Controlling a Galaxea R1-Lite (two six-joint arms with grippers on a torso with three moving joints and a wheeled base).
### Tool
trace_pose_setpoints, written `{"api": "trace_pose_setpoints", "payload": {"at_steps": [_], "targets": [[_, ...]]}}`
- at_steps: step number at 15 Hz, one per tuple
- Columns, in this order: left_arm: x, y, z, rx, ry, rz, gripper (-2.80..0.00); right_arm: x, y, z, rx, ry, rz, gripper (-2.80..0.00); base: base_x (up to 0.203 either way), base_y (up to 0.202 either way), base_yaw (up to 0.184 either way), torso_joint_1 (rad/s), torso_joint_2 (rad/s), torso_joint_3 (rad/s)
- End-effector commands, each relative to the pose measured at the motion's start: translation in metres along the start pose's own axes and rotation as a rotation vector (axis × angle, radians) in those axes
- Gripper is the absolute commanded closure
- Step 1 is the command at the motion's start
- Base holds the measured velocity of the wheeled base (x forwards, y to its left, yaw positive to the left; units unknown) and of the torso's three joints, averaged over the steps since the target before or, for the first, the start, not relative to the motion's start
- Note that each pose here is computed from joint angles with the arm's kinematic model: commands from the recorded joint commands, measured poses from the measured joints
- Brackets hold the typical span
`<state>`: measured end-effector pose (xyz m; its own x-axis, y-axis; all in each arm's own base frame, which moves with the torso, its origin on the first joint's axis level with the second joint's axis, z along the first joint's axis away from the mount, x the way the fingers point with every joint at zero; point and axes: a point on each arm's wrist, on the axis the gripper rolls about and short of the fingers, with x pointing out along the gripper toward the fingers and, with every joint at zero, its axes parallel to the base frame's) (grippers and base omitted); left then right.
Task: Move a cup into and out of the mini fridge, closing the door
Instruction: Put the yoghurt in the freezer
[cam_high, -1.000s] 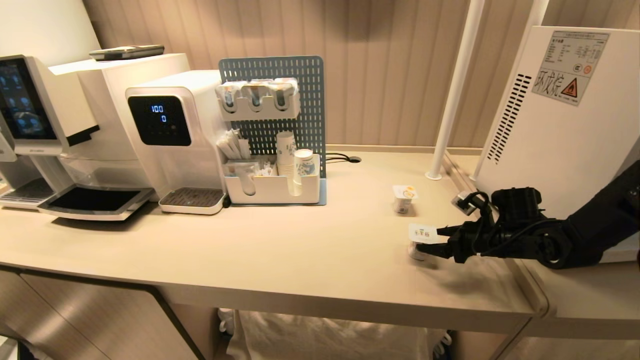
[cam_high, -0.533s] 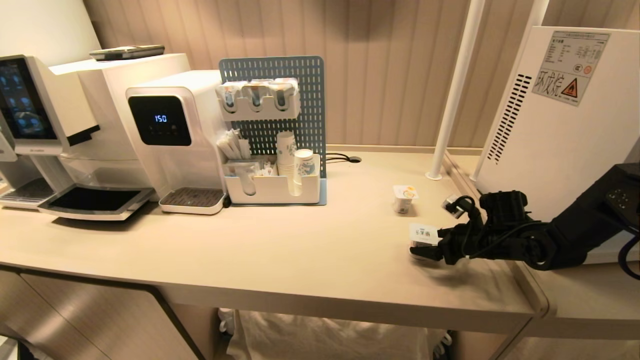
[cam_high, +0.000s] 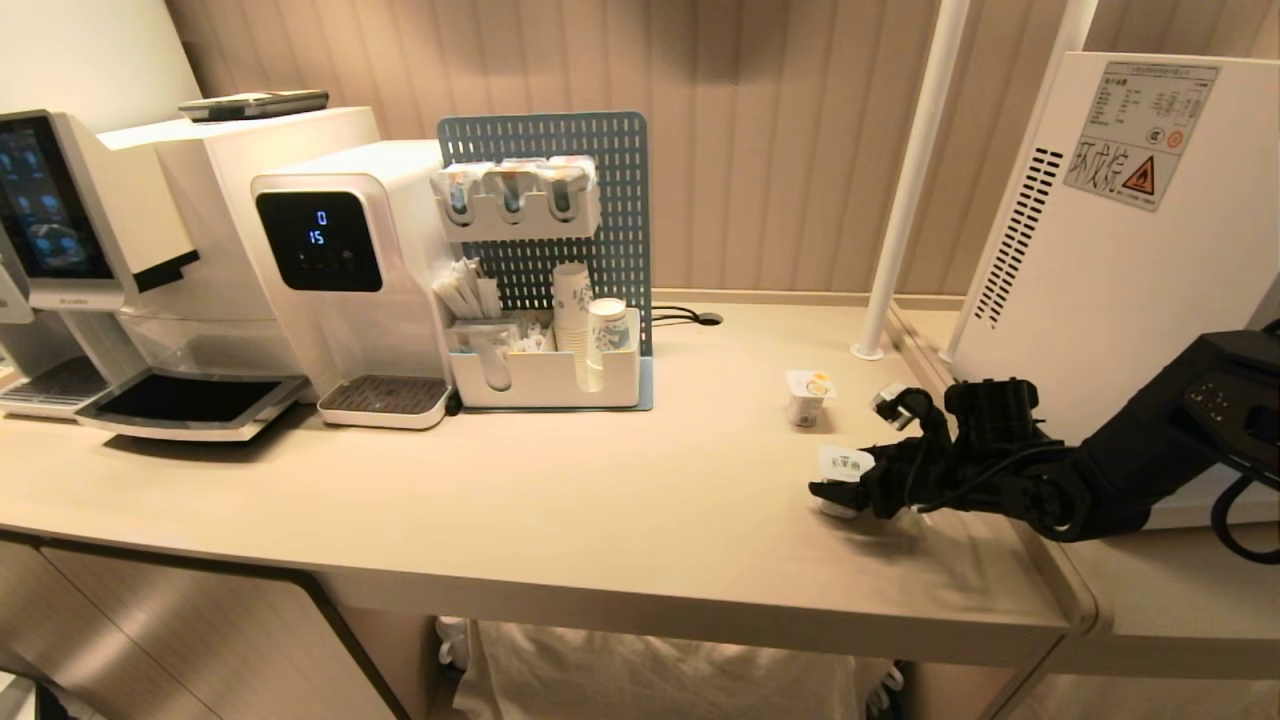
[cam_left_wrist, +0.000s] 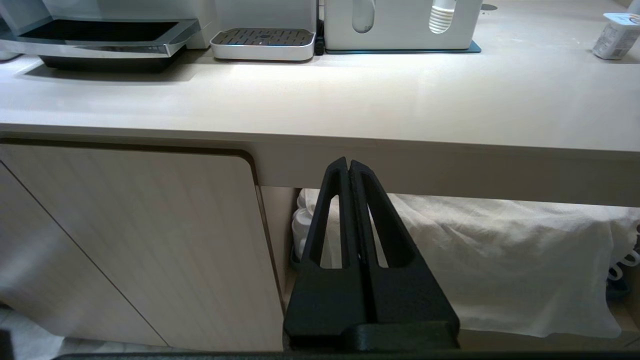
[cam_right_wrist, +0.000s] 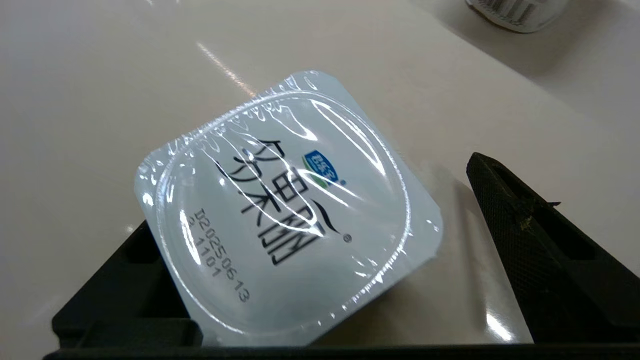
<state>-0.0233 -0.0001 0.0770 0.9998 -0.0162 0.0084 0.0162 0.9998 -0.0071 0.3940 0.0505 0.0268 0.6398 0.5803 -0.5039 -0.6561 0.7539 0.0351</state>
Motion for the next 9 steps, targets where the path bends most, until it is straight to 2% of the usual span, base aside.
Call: {"api": "trace_pose_setpoints", "payload": {"at_steps": [1, 5, 9], "targets": [[0.000, 0.000, 0.000, -0.002, 0.001, 0.001, 0.00, 0.002, 0.004, 0.002, -0.005, -0.005, 0.011, 0.00, 0.000, 0.000, 0.000, 0.000, 0.00, 0.000], [0.000, 0.000, 0.000, 0.000, 0.001, 0.001, 0.00, -0.008, 0.008, 0.007, 0.043, -0.011, 0.010, 0.00, 0.000, 0.000, 0.000, 0.000, 0.00, 0.000], [0.000, 0.000, 0.000, -0.002, 0.001, 0.001, 0.00, -0.037, 0.022, 0.020, 0.091, -0.036, 0.003, 0.00, 0.000, 0.000, 0.000, 0.000, 0.00, 0.000]]}}
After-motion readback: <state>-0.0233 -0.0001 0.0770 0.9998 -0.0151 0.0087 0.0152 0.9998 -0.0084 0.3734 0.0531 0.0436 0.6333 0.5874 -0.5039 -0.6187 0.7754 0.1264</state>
